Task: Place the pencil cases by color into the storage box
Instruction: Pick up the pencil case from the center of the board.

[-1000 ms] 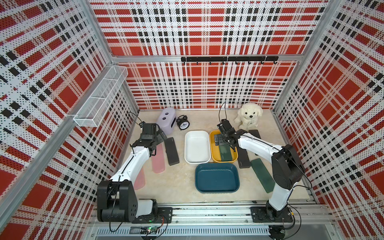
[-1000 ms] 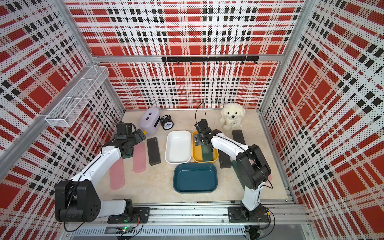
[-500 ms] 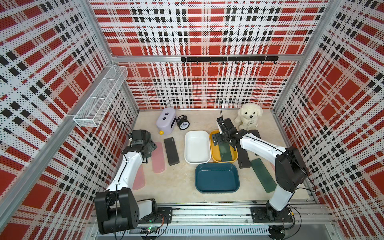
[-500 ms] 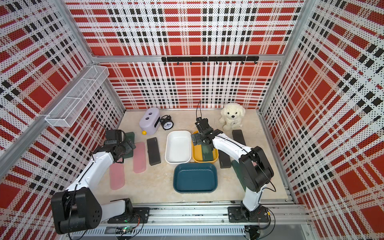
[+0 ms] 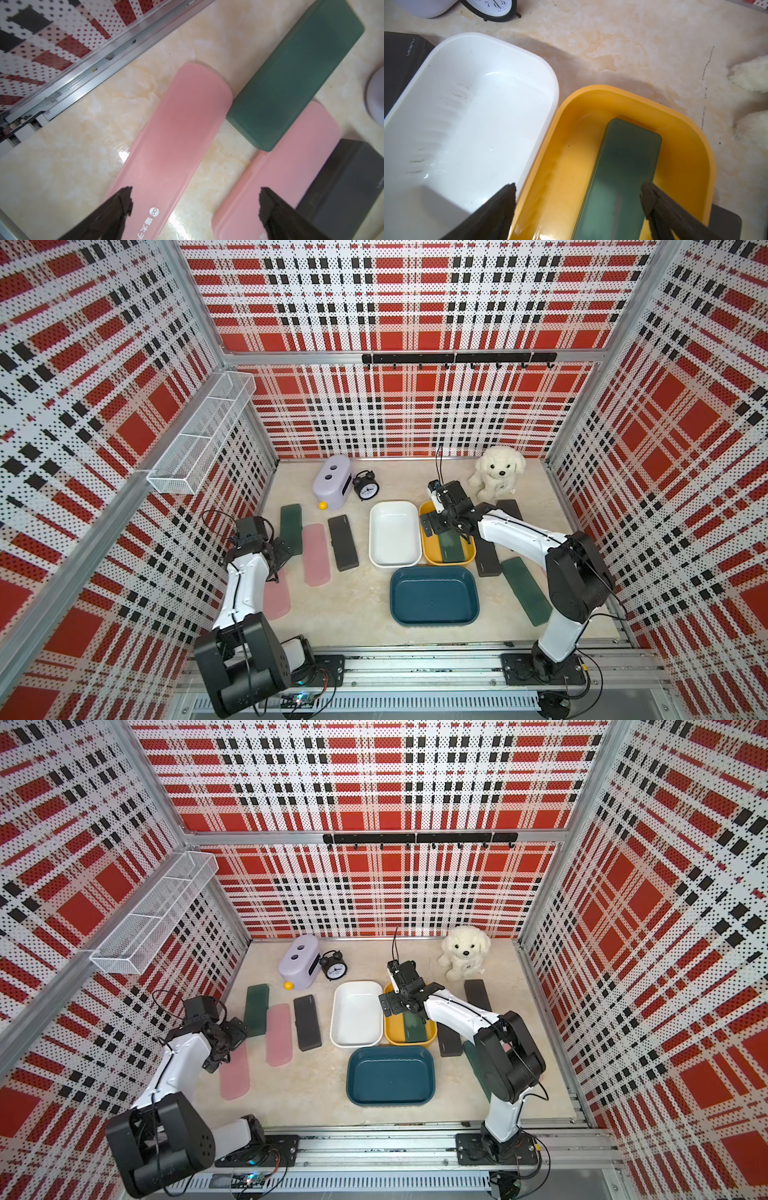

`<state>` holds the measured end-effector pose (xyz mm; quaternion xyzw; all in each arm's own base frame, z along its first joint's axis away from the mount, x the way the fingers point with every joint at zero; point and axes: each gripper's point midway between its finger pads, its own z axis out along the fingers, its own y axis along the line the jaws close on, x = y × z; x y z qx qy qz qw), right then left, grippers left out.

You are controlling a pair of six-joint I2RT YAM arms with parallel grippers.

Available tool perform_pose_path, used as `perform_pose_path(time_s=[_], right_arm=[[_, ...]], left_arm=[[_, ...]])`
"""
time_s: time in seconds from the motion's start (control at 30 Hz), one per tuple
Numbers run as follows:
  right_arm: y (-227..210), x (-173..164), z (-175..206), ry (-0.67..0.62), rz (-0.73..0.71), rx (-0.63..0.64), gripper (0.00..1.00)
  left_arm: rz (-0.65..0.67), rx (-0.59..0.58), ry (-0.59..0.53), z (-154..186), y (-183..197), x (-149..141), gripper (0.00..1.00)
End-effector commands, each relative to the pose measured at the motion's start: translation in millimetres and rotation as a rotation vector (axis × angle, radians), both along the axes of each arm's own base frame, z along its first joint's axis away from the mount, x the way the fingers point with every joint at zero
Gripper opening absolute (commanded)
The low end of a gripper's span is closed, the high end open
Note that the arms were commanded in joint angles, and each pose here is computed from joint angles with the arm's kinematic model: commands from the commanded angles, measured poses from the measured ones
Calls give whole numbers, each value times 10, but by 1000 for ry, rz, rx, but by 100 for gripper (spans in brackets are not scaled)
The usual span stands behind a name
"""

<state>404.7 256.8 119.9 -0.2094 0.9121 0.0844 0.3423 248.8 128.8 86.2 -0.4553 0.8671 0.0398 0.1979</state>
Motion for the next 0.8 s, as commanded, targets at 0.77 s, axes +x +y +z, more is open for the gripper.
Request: perform_pose_path(time_s=[0.77], right_arm=[[-45, -63, -140, 27, -18, -11, 100]], left_arm=[[-310, 52, 80, -460, -965, 519, 99]])
